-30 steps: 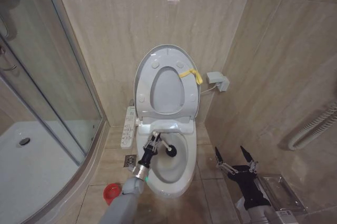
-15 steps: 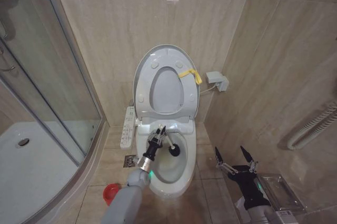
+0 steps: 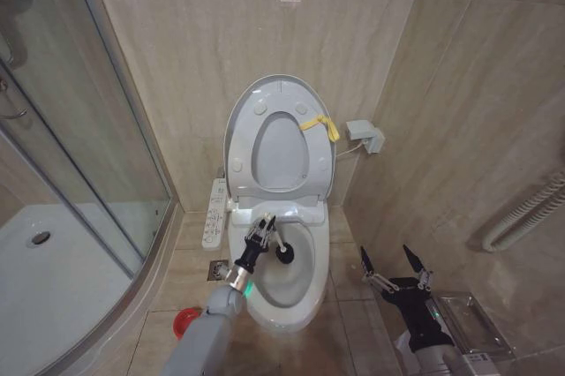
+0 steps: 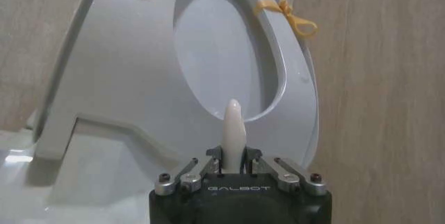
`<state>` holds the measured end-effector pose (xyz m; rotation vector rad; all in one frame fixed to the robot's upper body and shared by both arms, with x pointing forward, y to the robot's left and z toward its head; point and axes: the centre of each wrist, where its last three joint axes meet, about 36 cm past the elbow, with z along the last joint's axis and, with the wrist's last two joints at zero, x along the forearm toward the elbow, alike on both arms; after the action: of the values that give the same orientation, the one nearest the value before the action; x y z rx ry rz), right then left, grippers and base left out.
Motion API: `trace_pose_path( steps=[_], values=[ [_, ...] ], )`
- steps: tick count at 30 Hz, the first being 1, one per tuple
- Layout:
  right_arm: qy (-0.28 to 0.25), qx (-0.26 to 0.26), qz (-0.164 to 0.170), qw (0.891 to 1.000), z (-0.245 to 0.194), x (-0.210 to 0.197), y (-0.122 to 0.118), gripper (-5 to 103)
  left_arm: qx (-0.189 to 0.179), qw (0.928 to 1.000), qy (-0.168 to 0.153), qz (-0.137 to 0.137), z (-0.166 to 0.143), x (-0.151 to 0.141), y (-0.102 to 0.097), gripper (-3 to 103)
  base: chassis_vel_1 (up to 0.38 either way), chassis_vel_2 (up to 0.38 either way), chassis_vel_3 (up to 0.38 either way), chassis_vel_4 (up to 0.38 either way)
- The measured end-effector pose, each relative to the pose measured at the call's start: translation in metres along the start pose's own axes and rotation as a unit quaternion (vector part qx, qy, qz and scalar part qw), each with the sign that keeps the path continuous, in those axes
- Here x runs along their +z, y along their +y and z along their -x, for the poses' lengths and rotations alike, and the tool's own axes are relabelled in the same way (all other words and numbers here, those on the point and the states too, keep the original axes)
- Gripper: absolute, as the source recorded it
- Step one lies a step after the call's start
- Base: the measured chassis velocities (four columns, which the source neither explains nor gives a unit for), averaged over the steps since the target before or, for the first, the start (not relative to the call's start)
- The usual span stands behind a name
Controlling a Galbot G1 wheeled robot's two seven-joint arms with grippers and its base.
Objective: Open the toilet lid, clean the toilet bowl with a toilet brush, close the toilet lid, and flush.
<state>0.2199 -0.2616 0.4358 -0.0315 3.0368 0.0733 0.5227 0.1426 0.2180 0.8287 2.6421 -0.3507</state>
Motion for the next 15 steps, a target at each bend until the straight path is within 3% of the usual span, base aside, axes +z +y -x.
trace_pose_path(
  steps=[6, 10, 14, 15],
  values=[
    [0.0, 0.0, 0.0, 1.0, 0.0, 0.0, 0.0, 100, -0.018, 0.9989, -0.012, -0.041, 0.008, 0.006, -0.02, 21, 0.0, 0.0, 0.0, 0.0],
    [0.0, 0.0, 0.0, 1.0, 0.0, 0.0, 0.0, 100, -0.018, 0.9991, 0.001, -0.039, -0.004, 0.012, -0.018, 21, 0.0, 0.0, 0.0, 0.0],
    [0.0, 0.0, 0.0, 1.0, 0.0, 0.0, 0.0, 100, -0.019, 0.9994, 0.02, -0.019, -0.025, 0.011, -0.003, 21, 0.0, 0.0, 0.0, 0.0],
    [0.0, 0.0, 0.0, 1.0, 0.0, 0.0, 0.0, 100, -0.019, 0.9995, 0.025, -0.004, -0.03, 0.008, 0.005, 21, 0.0, 0.0, 0.0, 0.0]
  ],
)
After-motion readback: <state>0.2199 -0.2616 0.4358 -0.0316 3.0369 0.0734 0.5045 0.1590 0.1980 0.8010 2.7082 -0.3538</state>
